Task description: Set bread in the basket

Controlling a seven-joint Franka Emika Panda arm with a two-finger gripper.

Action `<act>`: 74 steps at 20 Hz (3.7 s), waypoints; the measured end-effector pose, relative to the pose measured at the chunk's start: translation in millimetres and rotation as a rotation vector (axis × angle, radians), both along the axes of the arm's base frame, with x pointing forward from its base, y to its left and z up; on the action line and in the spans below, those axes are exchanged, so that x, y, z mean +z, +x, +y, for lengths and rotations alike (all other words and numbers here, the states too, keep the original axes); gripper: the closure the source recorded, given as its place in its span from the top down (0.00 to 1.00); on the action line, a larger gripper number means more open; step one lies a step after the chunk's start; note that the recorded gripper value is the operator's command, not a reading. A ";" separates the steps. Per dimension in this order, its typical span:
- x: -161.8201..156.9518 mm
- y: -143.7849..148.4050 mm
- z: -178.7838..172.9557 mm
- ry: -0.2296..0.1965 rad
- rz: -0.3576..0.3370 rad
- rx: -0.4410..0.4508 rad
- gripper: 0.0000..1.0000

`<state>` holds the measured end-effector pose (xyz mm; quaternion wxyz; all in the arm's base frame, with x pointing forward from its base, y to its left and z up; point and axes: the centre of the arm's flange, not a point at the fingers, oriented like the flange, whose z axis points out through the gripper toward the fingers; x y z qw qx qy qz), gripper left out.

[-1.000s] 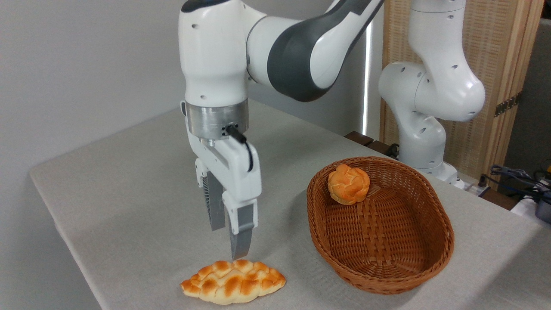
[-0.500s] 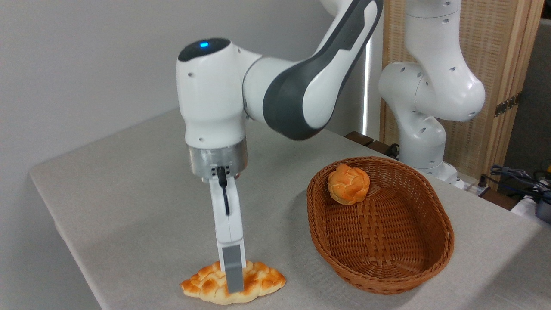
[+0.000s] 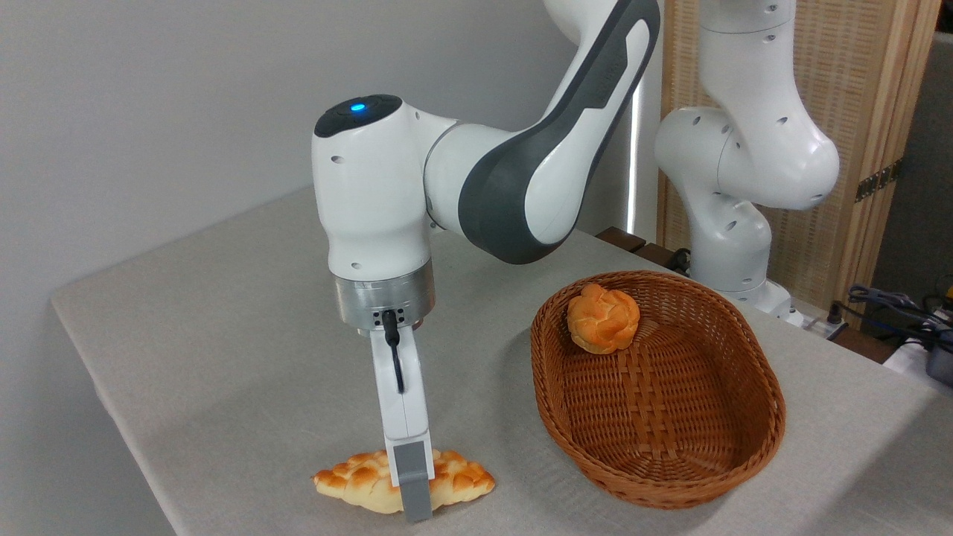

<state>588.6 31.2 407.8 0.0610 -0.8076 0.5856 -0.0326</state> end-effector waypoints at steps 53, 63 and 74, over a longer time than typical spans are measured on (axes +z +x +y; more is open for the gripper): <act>66.9 -183.4 104.3 -0.148 0.421 0.174 1.00; 66.9 -183.5 104.7 -0.148 0.421 0.175 1.00; 104.7 -167.8 95.0 -0.118 0.333 0.156 1.00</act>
